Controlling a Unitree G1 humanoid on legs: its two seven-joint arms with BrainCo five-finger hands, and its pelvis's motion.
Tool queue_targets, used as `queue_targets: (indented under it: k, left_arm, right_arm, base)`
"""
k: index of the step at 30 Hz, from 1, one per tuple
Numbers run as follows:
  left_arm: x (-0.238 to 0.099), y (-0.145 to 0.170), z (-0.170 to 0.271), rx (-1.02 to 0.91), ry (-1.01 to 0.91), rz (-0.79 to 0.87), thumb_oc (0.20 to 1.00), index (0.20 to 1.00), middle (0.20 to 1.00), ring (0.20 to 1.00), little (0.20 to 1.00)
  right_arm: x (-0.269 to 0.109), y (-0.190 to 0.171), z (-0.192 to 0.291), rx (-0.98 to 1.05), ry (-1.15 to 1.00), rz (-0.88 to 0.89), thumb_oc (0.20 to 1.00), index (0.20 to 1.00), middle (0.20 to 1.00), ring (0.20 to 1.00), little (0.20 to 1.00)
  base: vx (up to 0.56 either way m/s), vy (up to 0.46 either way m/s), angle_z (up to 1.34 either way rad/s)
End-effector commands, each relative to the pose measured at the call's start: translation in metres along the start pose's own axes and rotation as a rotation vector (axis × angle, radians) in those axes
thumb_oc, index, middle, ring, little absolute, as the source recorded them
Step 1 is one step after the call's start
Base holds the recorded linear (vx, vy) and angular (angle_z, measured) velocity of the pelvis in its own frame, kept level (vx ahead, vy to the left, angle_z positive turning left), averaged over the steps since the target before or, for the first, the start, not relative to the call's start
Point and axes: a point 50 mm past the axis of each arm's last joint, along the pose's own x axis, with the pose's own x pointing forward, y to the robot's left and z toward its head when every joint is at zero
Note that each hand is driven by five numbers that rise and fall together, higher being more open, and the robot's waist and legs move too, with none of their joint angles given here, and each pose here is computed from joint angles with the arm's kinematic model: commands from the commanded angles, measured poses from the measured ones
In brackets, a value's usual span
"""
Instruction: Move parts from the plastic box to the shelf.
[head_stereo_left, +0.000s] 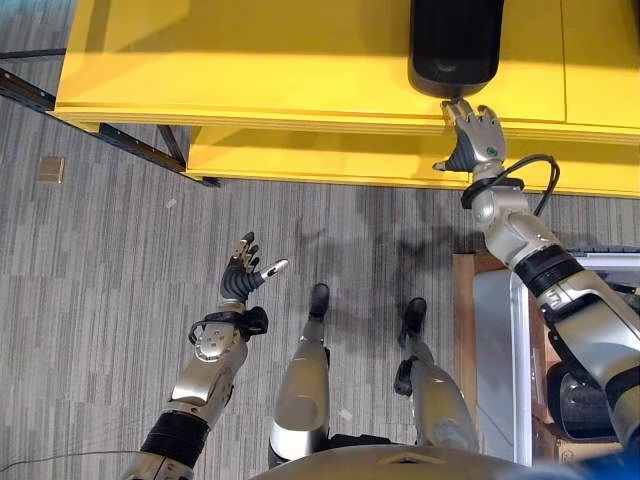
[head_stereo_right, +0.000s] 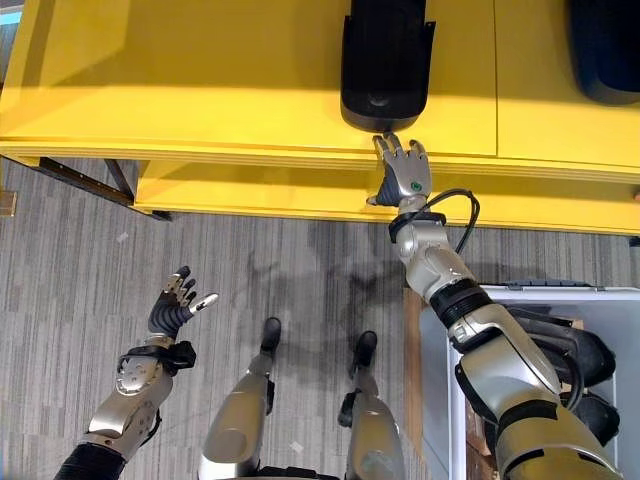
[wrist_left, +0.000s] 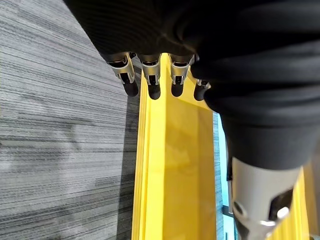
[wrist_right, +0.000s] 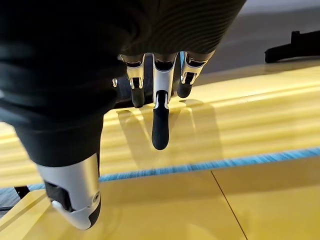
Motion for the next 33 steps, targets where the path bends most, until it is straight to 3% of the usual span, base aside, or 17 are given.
queue_targets:
  k: [1, 33]
  left_arm:
    - [-0.006, 0.011, 0.019, 0.009, -0.098, 0.012, 1.0, 1.0, 1.0, 1.0, 1.0]
    - [-0.001, 0.01, 0.035, -0.016, -0.161, -0.003, 1.0, 1.0, 1.0, 1.0, 1.0]
  right_arm:
    - [0.016, -0.025, -0.005, -0.048, -0.008, -0.061, 1.0, 1.0, 1.0, 1.0, 1.0]
    - [0.063, -0.097, -0.015, -0.065, 0.12, -0.241, 1.0, 1.0, 1.0, 1.0, 1.0]
  base:
    - [0.0, 0.0, 0.0]
    - [0.0, 0.0, 0.01]
